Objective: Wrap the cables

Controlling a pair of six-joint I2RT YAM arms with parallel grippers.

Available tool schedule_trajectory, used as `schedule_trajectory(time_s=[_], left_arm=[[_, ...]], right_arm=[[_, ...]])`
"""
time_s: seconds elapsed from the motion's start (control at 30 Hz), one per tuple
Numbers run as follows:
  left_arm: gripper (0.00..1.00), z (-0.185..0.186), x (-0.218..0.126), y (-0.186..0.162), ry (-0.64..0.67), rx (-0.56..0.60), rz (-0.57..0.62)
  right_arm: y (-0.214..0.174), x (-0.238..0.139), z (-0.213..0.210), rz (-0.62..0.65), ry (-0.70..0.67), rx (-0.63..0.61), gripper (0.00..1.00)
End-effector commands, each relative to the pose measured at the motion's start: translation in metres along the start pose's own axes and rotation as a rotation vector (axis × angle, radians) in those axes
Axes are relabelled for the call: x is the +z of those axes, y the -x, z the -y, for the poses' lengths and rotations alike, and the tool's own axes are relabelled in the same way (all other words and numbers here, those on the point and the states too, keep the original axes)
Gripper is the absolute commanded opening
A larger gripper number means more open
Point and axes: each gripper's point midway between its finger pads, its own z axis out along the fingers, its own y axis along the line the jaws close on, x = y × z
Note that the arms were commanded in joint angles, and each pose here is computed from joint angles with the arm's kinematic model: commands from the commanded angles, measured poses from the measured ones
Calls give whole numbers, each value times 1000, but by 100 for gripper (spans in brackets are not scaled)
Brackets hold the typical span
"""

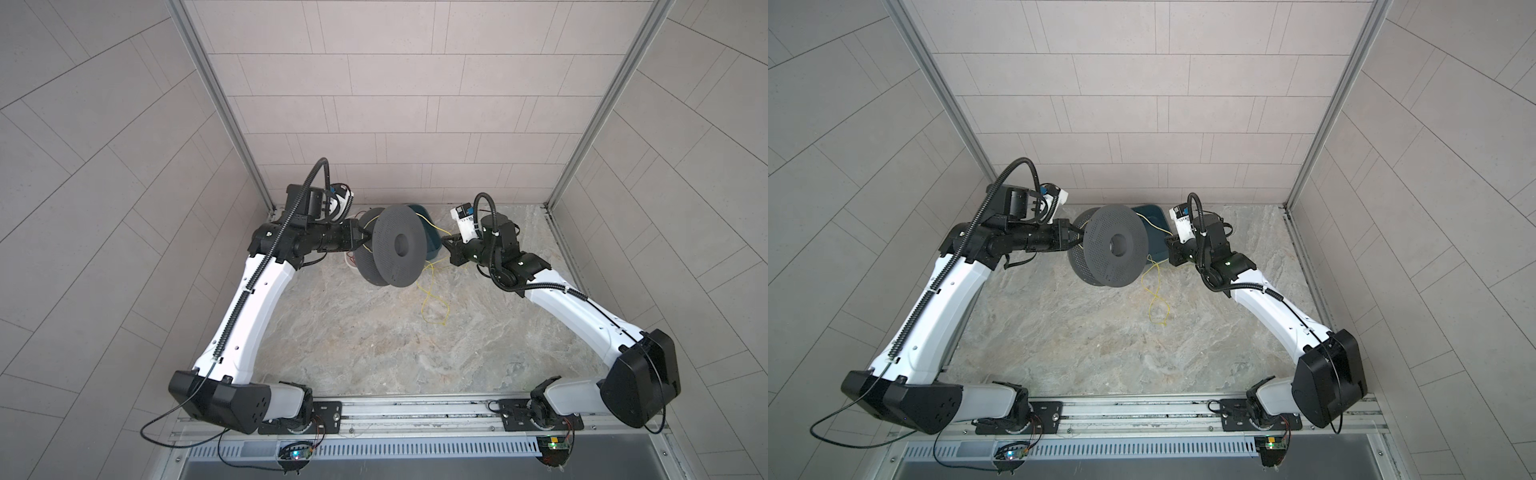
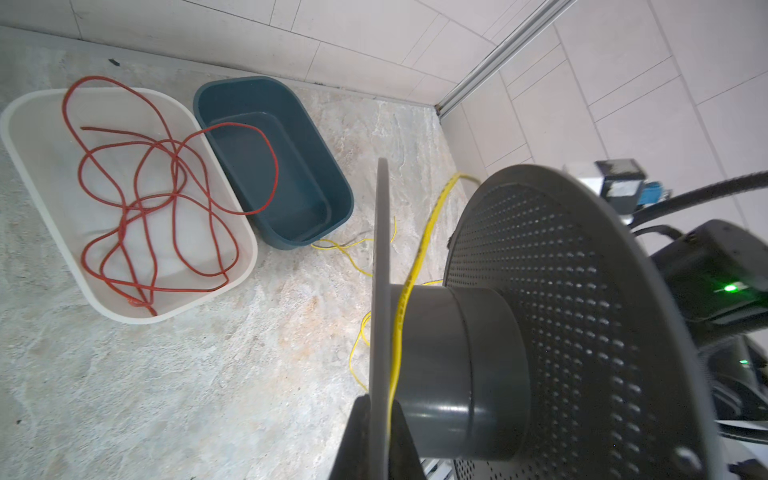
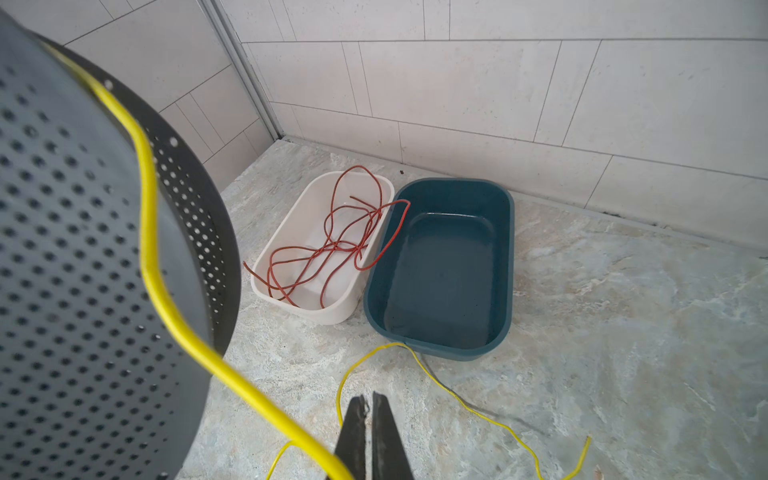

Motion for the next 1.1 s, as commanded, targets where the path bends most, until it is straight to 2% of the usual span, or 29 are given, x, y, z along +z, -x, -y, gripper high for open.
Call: schedule_trajectory(time_s=[0.0, 0.2, 0.4, 0.63, 0.87, 1.07], left_arm=[[0, 26, -30, 38, -101, 5, 180], [0, 20, -34, 58, -153, -129, 295], [0, -5, -34, 67, -75, -248, 400], [0, -32, -38, 74, 26, -328, 507], [0, -49, -50, 79, 114, -374, 624], [0, -59, -47, 76, 158, -391, 644]], right_arm=[[-22, 4, 10, -50, -17, 50, 0], [-32, 6, -9, -41, 38, 54, 0], [-34, 2, -33, -13, 75, 40, 0], [-33, 3, -68, -4, 122, -17, 0], [-33, 9, -115, -29, 159, -139, 0], [-30, 15, -146, -41, 176, -219, 0]])
